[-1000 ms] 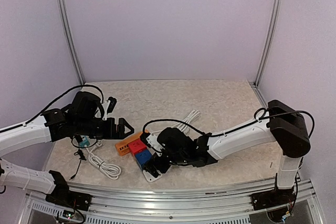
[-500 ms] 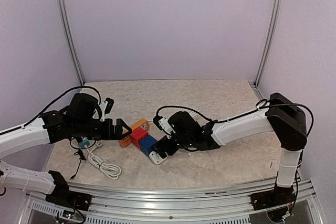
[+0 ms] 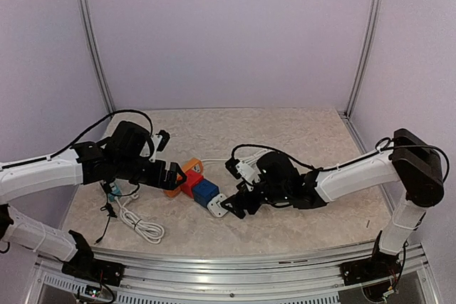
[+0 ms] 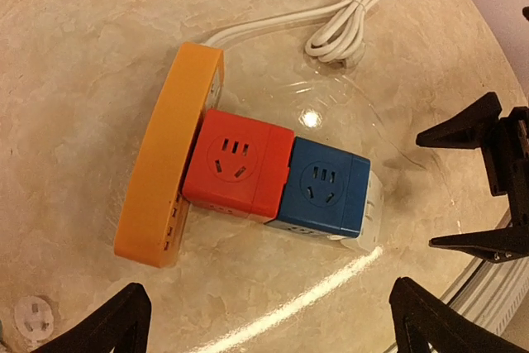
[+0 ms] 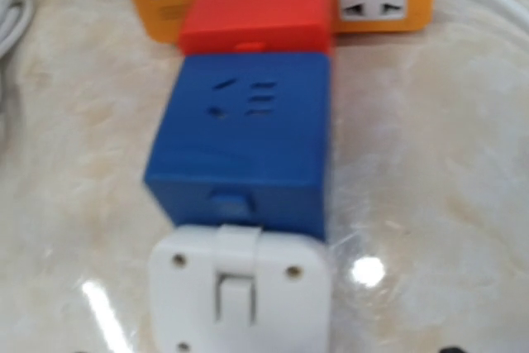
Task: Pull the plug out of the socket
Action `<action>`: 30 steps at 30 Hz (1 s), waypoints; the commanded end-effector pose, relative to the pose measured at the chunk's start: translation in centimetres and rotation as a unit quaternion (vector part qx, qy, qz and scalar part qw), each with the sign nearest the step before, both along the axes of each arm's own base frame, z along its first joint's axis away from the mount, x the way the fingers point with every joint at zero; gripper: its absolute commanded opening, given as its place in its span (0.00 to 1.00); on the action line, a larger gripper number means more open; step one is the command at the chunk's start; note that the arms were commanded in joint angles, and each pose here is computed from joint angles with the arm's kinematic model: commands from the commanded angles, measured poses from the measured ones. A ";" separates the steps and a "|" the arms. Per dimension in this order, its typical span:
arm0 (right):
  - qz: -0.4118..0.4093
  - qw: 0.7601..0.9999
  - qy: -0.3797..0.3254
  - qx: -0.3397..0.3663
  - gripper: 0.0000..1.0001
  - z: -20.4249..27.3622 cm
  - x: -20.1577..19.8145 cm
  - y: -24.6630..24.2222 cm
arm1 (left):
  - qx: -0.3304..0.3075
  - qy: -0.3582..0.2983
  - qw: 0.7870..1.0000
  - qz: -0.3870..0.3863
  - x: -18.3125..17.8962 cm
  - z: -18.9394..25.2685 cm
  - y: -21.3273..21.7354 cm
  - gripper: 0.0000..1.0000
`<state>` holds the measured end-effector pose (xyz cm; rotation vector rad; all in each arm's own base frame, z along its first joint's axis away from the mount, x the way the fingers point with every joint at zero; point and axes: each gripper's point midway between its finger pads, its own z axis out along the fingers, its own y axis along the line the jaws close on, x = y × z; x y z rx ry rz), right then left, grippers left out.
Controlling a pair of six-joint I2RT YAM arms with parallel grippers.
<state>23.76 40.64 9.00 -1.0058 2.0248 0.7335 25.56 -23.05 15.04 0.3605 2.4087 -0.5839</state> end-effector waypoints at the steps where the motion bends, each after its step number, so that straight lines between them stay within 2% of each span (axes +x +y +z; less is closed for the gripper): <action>1: 0.047 0.998 -0.011 0.030 0.89 0.3 -1.6 0.6 | 0.071 -0.073 0.987 -0.124 0.3 1.1 -3.2 0.99; 5: 0.050 0.998 -0.025 0.027 0.90 0.0 -1.6 0.4 | 0.165 -0.192 0.935 -0.249 -0.8 1.8 -5.0 0.99; 7: 0.054 0.998 -0.027 0.028 0.90 0.2 -1.7 0.4 | 0.149 -0.223 0.913 -0.308 -1.3 3.6 -6.1 0.99; 10: 0.057 0.997 -0.030 0.033 0.90 0.4 -1.8 0.4 | 0.105 -0.234 0.887 -0.384 -1.5 5.8 -6.5 0.99; 14: 0.059 0.997 -0.031 0.038 0.90 0.2 -1.8 0.4 | 0.149 -0.253 0.847 -0.443 -0.8 5.4 -6.5 0.99; 21: 0.057 0.997 -0.023 0.056 0.90 0.1 -1.6 0.1 | 0.164 -0.275 0.811 -0.489 1.3 4.6 -7.8 0.97; 24: 0.063 0.996 -0.021 0.056 0.90 -0.1 -1.8 0.0 | 0.169 -0.258 0.800 -0.515 1.4 2.6 -8.4 0.93; 30: 0.070 0.996 -0.017 0.061 0.90 -0.3 -1.9 -0.1 | 0.222 -0.217 0.777 -0.547 2.0 -2.0 -7.9 0.89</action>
